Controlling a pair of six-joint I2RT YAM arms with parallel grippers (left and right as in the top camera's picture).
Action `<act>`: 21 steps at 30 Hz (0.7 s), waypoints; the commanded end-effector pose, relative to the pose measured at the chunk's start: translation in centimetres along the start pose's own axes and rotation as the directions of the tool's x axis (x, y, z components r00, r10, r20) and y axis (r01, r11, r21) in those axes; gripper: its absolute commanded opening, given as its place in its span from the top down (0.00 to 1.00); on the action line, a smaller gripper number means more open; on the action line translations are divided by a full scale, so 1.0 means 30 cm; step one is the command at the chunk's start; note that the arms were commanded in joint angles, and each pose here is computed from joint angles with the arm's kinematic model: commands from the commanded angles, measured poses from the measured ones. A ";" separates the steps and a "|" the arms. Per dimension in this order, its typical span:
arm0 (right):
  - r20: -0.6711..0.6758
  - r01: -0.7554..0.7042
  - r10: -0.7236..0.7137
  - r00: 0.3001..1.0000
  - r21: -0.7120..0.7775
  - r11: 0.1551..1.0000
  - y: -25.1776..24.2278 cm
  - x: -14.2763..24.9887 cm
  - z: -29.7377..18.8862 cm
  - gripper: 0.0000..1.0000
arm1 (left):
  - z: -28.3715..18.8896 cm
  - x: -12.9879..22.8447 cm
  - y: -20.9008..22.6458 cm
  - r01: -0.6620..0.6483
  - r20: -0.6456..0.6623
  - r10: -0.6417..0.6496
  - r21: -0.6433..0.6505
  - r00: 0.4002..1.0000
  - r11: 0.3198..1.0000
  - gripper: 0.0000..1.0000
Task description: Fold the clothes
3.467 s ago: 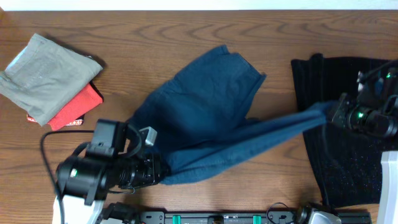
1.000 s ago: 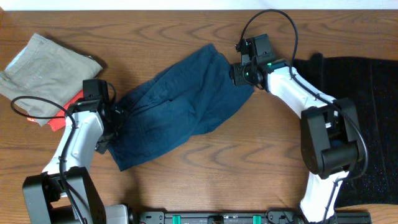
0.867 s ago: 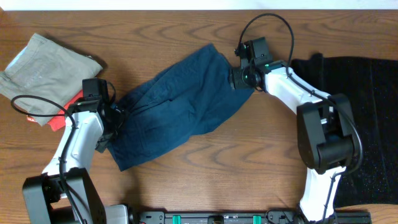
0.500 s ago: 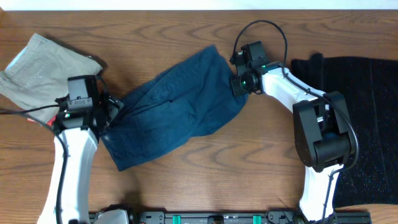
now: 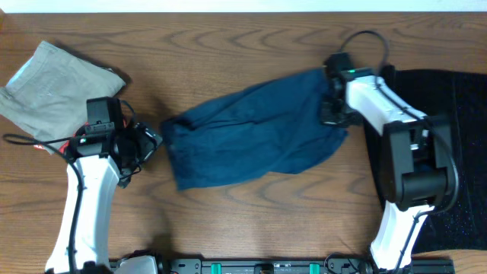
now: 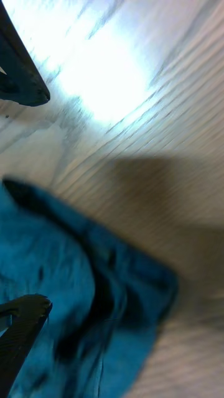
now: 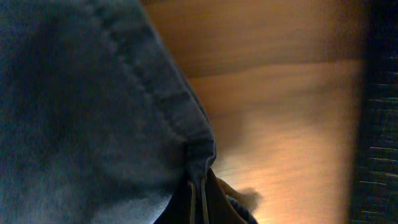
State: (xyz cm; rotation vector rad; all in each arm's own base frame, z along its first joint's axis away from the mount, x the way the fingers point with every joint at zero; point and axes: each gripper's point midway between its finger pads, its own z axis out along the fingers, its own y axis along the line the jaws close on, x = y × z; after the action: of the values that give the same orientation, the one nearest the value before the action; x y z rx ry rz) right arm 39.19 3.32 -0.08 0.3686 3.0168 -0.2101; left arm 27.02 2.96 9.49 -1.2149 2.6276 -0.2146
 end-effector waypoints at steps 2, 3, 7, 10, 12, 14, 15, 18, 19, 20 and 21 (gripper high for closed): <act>0.016 -0.056 0.057 0.998 -0.015 0.998 -0.039 -0.007 -0.036 0.90 | 0.062 0.085 -0.051 -0.155 -0.142 0.167 0.091 0.976 0.984 0.02; 0.023 -0.041 0.042 0.999 -0.040 0.998 -0.027 -0.011 -0.052 0.82 | 0.071 0.100 -0.072 -0.202 -0.158 0.220 0.125 0.963 0.971 0.02; 0.091 -0.030 0.040 0.995 -0.103 0.994 -0.010 -0.043 -0.154 0.25 | 0.112 0.159 -0.157 -0.345 -0.190 0.393 0.243 0.900 0.907 0.02; 0.157 -0.033 0.054 0.986 -0.130 0.991 -0.017 -0.064 -0.247 0.14 | 0.149 0.190 -0.190 -0.397 -0.198 0.450 0.259 0.871 0.881 0.02; 0.209 -0.034 0.067 0.976 -0.154 0.988 -0.025 -0.077 -0.323 0.09 | 0.174 0.215 -0.211 -0.433 -0.204 0.490 0.268 0.848 0.861 0.02; 0.250 -0.032 0.076 0.965 -0.177 0.984 -0.029 -0.084 -0.384 0.05 | 0.199 0.242 -0.232 -0.466 -0.211 0.526 0.278 0.824 0.840 0.02; 0.261 -0.019 0.069 0.963 -0.191 0.981 -0.025 -0.084 -0.404 0.05 | 0.209 0.251 -0.238 -0.477 -0.213 0.538 0.280 0.815 0.833 0.02; 0.282 0.047 0.027 0.959 -0.251 0.967 0.007 -0.073 -0.457 0.05 | 0.256 0.282 -0.242 -0.503 -0.237 0.561 0.264 0.793 0.823 0.02; 0.285 0.068 0.011 0.959 -0.265 0.962 0.020 -0.068 -0.466 0.06 | 0.272 0.287 -0.233 -0.510 -0.248 0.563 0.247 0.789 0.824 0.02; 0.282 0.078 0.002 0.959 -0.271 0.959 0.027 -0.062 -0.468 0.06 | 0.290 0.289 -0.219 -0.520 -0.258 0.564 0.222 0.785 0.825 0.02; 0.276 0.082 -0.004 0.961 -0.271 0.959 0.031 -0.054 -0.467 0.06 | 0.305 0.288 -0.205 -0.528 -0.266 0.563 0.195 0.783 0.827 0.02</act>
State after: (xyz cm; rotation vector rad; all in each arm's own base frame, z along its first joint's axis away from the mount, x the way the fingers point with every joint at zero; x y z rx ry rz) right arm 40.33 4.49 13.86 0.3119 2.7041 0.0937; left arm 29.27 -8.42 2.24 -0.3862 3.0077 -0.5458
